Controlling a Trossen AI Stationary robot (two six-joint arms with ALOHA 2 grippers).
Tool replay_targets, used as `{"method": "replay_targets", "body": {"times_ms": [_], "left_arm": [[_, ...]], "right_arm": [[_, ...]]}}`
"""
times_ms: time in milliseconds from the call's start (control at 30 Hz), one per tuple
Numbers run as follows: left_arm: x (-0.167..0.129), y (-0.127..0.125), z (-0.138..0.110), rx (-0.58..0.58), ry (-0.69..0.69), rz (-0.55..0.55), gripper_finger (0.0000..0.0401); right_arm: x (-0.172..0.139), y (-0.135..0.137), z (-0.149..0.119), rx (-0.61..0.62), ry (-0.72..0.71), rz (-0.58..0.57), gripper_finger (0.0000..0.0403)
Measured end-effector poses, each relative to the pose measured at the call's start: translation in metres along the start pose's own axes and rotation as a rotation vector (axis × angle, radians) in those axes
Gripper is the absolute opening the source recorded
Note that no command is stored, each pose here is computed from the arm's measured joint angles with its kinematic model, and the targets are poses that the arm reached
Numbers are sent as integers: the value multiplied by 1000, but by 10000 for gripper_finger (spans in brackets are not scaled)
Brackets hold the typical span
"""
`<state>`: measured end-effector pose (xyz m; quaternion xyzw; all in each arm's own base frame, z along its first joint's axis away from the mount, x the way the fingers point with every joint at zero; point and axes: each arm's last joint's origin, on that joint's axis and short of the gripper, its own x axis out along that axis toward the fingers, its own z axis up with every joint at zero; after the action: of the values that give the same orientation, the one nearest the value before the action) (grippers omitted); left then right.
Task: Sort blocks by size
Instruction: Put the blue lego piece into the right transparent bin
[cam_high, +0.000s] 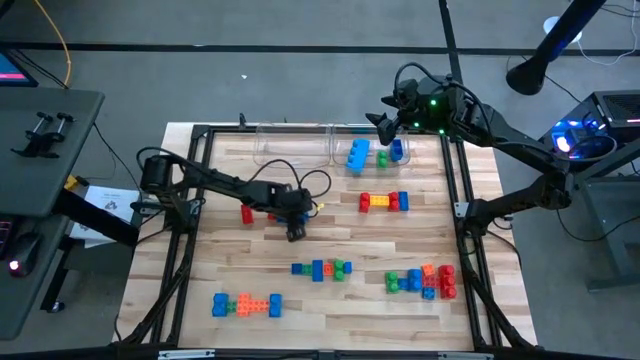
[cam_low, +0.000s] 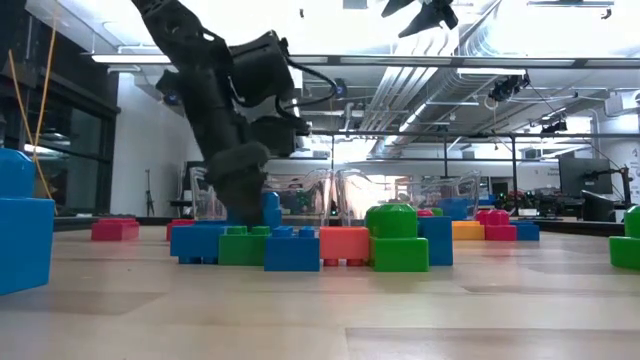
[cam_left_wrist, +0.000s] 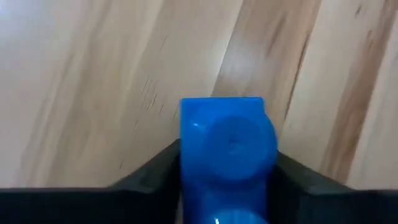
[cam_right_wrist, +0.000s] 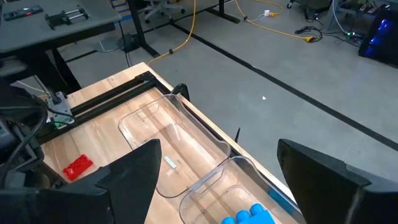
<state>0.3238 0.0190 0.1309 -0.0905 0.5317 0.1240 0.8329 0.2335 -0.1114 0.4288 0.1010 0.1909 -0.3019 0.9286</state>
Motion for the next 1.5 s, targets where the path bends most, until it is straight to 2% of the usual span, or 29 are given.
{"method": "replay_targets", "body": {"times_ms": [67, 133, 233, 333, 433, 567, 667, 867, 1000, 1100, 1267, 1367, 1500], "left_arm": [[-6, -1, 10, -3, -49, -14, 100], [-22, 1, 28, 1, -159, -32, 101], [-50, 5, 65, 8, -400, -25, 101], [-77, 13, 101, 48, -643, 42, 101], [-94, 31, 131, 79, -771, 113, 101], [-76, 65, 152, 60, -729, 193, 101], [-61, 87, 166, 4, -729, 206, 105], [-31, 109, 178, -97, -666, 211, 199], [-48, 103, 187, -80, -689, 200, 250], [-64, 96, 184, -42, -607, 165, 266], [-107, 76, 162, -90, -453, -50, 269], [-114, 44, 132, -72, -343, -153, 264], [-129, -13, 80, -52, -352, -230, 262]], "right_arm": [[0, 0, 0, 5, 0, 1, 318], [0, 0, 0, 18, 0, 2, 318], [0, 1, 0, 25, -2, 4, 318], [0, 1, 2, 45, -19, 8, 318], [0, 1, 5, 65, -46, 13, 318], [0, 2, 8, 84, -78, 20, 318], [0, 2, 8, 85, -85, 22, 318], [0, 2, 8, 85, -85, 21, 318], [0, 2, 8, 84, -82, 21, 318], [0, 2, 8, 76, -82, 20, 318], [0, 2, 5, 49, -49, 25, 318], [0, 2, 2, 19, -19, 28, 318], [0, 1, -1, -9, 15, 24, 318]]}}
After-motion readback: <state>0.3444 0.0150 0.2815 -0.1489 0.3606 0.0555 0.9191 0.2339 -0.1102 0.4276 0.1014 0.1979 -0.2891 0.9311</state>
